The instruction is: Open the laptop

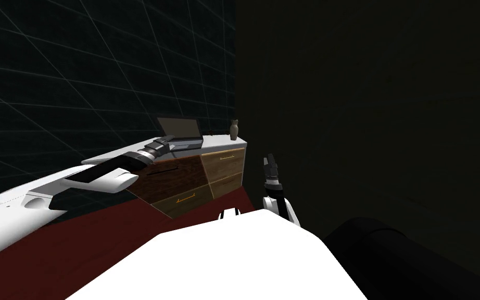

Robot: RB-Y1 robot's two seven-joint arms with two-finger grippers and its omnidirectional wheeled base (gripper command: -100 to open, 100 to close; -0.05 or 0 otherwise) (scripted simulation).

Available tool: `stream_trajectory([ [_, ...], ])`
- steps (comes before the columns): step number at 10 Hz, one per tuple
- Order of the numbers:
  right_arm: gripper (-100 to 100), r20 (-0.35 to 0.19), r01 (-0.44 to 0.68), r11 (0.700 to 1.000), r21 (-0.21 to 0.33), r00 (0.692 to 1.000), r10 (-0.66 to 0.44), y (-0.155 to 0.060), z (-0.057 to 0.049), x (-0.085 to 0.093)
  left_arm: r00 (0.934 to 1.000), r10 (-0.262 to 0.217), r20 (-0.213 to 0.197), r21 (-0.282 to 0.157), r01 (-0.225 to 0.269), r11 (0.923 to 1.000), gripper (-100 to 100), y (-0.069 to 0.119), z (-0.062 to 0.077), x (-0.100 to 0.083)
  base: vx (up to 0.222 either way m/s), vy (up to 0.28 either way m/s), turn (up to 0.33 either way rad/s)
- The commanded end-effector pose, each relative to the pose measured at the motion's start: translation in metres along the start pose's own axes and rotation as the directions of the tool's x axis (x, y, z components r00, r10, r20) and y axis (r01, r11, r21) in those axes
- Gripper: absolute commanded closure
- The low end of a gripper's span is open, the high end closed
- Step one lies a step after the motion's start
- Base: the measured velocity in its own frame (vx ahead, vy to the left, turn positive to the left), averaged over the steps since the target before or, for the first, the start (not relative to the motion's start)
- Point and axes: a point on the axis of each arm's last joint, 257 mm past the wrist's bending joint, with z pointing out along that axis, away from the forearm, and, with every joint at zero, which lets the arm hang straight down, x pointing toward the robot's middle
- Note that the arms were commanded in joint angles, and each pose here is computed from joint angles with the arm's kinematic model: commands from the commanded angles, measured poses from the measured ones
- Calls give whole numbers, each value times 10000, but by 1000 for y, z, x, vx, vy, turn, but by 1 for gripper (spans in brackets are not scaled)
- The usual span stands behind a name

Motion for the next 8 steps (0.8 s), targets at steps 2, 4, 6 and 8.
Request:
stream_trajectory([
  [2,0,0,0,10000,0,10000,0,0,0,0,9993,377,78,-467,-373,9982,-100,-5,7,-30,33,13,-59],
  [4,0,0,0,10000,0,10000,0,0,0,0,9985,518,189,-769,-502,9958,-100,-7,11,-49,35,19,-50],
  [6,0,0,0,10000,0,10000,0,0,0,0,9975,631,327,-1071,-592,9925,-100,-10,13,-68,42,17,-48],
  [8,0,0,0,10000,1,10000,0,0,0,0,9962,727,486,-1371,-654,9884,-100,-12,15,-87,50,14,-46],
])
